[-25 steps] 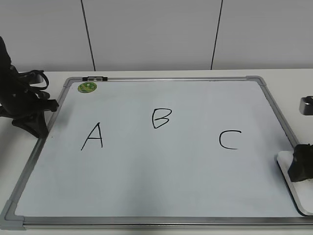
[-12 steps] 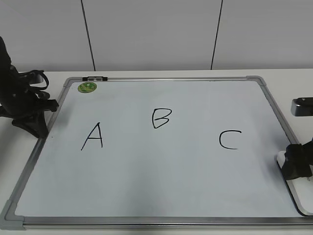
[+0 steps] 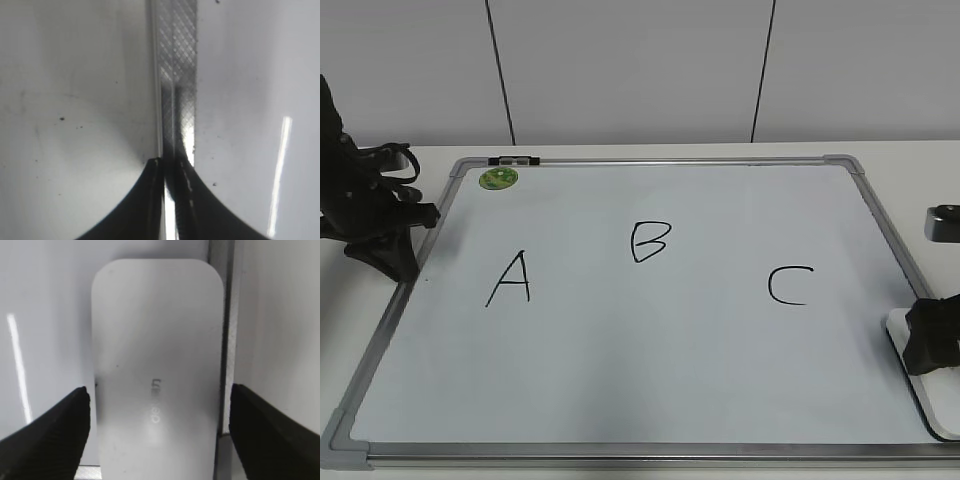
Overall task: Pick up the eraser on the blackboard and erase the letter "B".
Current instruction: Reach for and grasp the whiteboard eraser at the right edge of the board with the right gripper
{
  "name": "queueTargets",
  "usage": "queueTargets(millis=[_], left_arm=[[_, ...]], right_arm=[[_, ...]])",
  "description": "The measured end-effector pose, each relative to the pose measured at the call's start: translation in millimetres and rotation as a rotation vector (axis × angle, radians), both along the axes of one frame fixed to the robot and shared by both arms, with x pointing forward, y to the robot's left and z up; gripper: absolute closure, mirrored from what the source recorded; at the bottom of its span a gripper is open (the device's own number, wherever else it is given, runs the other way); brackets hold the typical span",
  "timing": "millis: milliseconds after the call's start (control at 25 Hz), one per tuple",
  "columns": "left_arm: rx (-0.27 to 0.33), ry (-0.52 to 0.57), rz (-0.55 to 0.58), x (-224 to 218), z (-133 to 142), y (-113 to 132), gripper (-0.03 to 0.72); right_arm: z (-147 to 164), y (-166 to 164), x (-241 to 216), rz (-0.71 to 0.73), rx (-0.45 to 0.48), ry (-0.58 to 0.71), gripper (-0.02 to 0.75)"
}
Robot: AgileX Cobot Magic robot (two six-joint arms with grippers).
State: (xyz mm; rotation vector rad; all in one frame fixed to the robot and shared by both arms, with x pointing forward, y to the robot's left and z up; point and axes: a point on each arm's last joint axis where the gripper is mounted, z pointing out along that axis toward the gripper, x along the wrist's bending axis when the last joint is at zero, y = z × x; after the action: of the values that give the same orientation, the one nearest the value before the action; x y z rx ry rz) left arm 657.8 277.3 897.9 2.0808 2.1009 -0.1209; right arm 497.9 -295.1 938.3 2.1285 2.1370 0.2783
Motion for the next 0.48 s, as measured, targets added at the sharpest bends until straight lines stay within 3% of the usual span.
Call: queueTargets(millis=[480], left_arm=[[0.0, 0.0, 0.0, 0.0, 0.0, 0.0, 0.641]], right_arm=[[0.1, -0.1, 0.3, -0.005, 0.0, -0.003, 0.102]])
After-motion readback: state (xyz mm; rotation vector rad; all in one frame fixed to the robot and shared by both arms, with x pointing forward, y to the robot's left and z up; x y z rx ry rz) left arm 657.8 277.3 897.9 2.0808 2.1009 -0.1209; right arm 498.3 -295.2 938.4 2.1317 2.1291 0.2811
